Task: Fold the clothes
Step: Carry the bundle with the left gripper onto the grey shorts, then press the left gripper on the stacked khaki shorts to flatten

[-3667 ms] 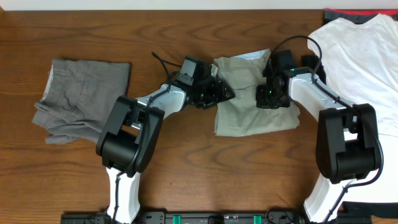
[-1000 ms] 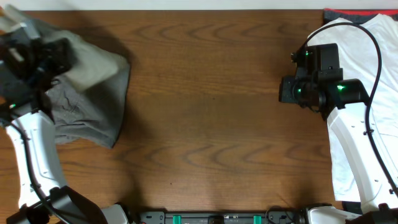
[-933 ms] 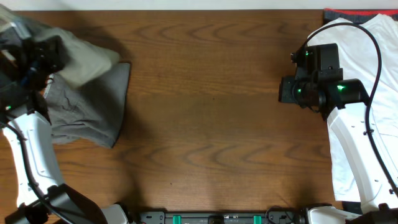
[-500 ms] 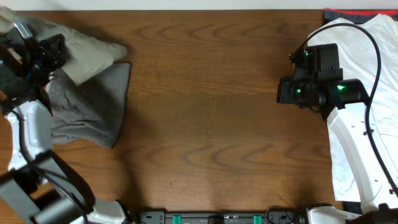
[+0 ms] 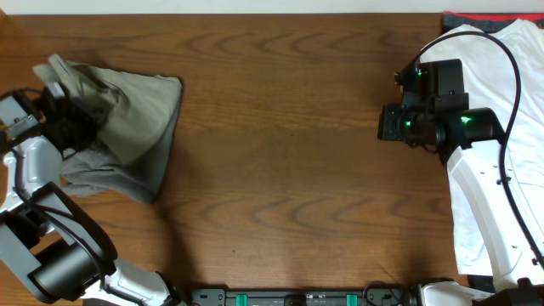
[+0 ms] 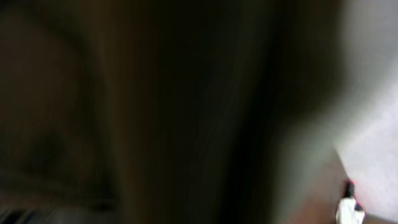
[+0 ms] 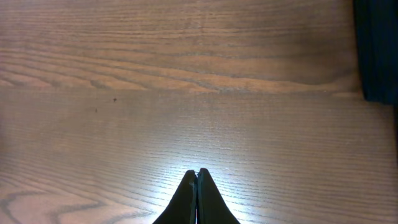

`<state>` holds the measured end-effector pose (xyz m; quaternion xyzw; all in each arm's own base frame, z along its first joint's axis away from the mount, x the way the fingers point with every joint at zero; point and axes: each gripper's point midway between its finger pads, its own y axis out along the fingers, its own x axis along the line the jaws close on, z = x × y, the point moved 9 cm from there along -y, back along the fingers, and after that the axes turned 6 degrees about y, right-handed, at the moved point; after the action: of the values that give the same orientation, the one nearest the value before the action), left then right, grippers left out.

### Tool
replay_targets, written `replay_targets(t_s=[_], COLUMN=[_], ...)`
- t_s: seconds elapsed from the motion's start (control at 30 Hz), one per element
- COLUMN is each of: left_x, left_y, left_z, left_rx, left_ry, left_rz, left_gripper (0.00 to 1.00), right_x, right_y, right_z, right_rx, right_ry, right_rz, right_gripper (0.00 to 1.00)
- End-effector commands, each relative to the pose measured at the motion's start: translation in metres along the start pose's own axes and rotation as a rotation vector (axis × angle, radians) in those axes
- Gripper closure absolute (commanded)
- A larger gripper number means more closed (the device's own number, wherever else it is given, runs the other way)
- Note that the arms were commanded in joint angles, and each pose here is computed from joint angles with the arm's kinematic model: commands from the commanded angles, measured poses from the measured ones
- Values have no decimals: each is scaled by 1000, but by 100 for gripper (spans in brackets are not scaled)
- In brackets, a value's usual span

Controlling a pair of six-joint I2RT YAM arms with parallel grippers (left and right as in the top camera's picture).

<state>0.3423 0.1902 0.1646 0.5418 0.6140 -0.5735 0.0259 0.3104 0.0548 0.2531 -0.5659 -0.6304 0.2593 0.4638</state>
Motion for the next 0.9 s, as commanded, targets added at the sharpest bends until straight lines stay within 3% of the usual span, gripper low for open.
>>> replay_targets(t_s=[0.0,0.17,0.27,0.33,0.37,0.4,0.47,0.53,0.6,0.63,0.7,0.73,0.77,0.87], left_x=[13,34,41,41,40,38,27,14,0,-9,-23,-29,-34,-43], left_y=[-15,-33,-47,-56,-61,-66,-78,-92,-108,-118,-134,-142,-148,-148], left_z=[-4,7,13,18,21,23,26,27,28,29,31,31,30,22], left_rx=[-18,33,56,73,79,84,84,56,12,-20,-76,-113,-145,-225], left_ry=[-59,-180,-243,-276,-287,-285,-240,-204,-151,-113,-59,-32,-6,84], left_rz=[-106,-158,-177,-185,-188,-187,-149,-129,-120,-116,-120,-128,-138,-210], left_gripper=[94,94,83,62,41,27,14,13,16,23,52,78,94,94], right_x=[2,2,2,2,2,3,2,2,2,2,2,2,2,3], right_y=[-7,-7,-7,-7,-7,-7,-7,-7,-7,-7,-7,-7,-7,-7], right_z=[-2,-2,-2,-3,-3,-3,-3,-3,-3,-3,-3,-3,-3,-4], right_rx=[-21,-21,-24,-27,-29,-29,-29,-30,-31,-31,-32,-32,-33,-37], right_ry=[-20,-20,-23,-30,-40,-41,-45,-49,-54,-58,-63,-63,-63,-63], right_rz=[-14,-14,-15,-16,-16,-17,-16,-17,-16,-16,-16,-16,-17,-18], right_gripper=[98,98,97,97,97,97,97,97,96,96,96,96,95,95])
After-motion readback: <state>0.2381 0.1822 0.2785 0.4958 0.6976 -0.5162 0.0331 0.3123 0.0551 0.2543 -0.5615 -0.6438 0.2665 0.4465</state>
